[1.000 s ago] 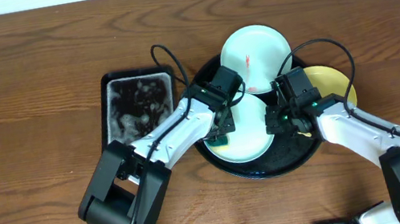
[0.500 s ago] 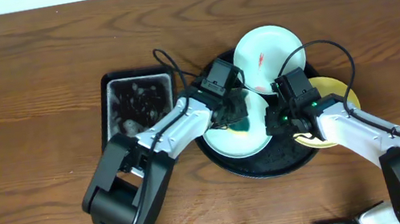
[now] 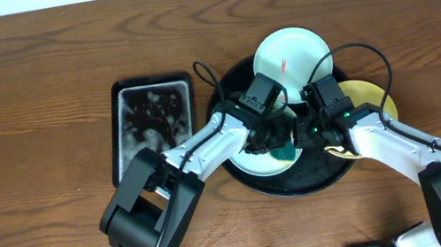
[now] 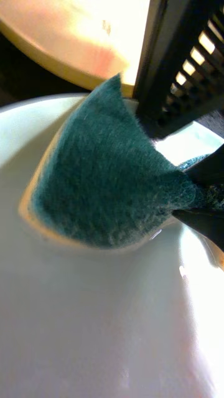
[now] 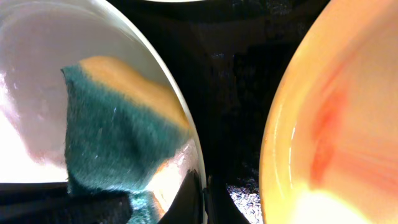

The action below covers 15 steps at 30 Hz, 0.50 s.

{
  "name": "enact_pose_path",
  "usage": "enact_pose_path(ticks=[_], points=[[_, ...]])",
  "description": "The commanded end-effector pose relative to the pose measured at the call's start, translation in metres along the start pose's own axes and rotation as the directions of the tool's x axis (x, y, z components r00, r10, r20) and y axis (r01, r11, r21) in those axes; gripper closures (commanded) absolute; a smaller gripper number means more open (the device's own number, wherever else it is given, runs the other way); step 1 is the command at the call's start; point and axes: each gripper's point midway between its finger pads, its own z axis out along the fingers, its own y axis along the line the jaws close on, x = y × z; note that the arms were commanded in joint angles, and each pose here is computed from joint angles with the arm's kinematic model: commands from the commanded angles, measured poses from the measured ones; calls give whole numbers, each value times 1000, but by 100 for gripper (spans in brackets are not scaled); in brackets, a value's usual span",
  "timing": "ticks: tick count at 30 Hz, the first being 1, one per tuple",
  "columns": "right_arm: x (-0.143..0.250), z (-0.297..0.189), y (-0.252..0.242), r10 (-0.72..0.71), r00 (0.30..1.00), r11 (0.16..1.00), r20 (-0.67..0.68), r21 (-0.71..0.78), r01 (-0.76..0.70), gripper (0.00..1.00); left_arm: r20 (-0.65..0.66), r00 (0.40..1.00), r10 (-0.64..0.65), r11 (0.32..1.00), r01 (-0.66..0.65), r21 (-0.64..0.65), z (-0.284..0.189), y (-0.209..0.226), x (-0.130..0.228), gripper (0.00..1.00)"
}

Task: Clean dirty plates on tray and stack at the side
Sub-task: 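Scrub the mint plate with the sponge while the right gripper holds it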

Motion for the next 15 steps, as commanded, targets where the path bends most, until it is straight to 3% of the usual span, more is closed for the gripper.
enact_pose_path(ticks=[1, 8, 11, 15], points=[[11, 7, -13, -16, 999, 998, -30, 62, 18, 99, -15, 998, -53, 970, 48, -237, 10, 67, 9, 93], [11, 7, -13, -16, 999, 998, -30, 62, 18, 99, 182, 982, 54, 776, 74, -627, -50, 141, -27, 93], [11, 7, -14, -16, 999, 998, -32, 63, 18, 99, 214, 967, 138, 712, 53, -700, -70, 143, -39, 92], [13, 7, -14, -15, 999, 998, -36, 66, 17, 99, 225, 957, 180, 703, 35, -710, -74, 132, -42, 92]])
